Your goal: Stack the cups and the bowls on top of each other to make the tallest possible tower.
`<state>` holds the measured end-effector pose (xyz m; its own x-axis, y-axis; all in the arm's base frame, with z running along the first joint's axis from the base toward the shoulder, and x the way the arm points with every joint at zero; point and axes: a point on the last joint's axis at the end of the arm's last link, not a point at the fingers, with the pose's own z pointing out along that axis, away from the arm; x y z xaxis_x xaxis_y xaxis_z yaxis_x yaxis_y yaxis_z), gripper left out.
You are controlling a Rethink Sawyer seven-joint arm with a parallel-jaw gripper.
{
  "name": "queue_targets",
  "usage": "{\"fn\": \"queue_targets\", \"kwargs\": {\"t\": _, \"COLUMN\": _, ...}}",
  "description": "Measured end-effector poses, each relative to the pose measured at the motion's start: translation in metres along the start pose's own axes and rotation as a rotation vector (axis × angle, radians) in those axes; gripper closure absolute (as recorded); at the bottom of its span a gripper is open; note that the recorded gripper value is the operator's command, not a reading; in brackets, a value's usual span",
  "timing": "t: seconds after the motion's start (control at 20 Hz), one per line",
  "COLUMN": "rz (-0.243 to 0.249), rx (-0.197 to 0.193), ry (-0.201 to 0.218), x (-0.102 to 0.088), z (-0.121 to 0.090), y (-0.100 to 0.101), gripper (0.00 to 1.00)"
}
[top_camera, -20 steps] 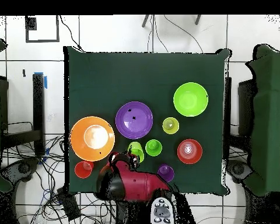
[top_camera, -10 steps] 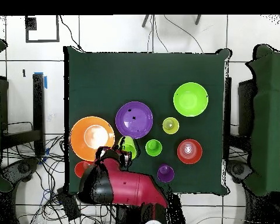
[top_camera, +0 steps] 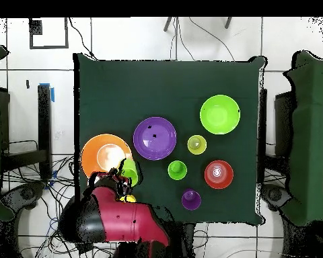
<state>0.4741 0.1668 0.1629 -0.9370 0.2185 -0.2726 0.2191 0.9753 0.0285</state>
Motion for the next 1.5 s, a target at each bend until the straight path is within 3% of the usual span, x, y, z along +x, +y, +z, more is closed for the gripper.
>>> {"fn": "queue_targets", "kwargs": {"t": 0.3, "rz": 0.004, "rx": -0.001, "ry": 0.002, "x": 0.004, "z": -0.007, "y": 0.021, "gripper": 1.00}}
{"fn": "queue_targets", "kwargs": {"t": 0.6, "rz": 0.024, "rx": -0.002, "ry": -0.014, "x": -0.004, "z": -0.005, "y": 0.038, "gripper": 1.00}}
{"fn": "queue_targets", "kwargs": {"t": 0.9, "rz": 0.065, "rx": 0.030, "ry": 0.001, "x": -0.012, "z": 0.019, "y": 0.034, "gripper": 1.00}}
{"fn": "queue_targets", "kwargs": {"t": 1.5, "rz": 0.045, "rx": 0.067, "ry": 0.013, "x": -0.006, "z": 0.067, "y": 0.038, "gripper": 1.00}}
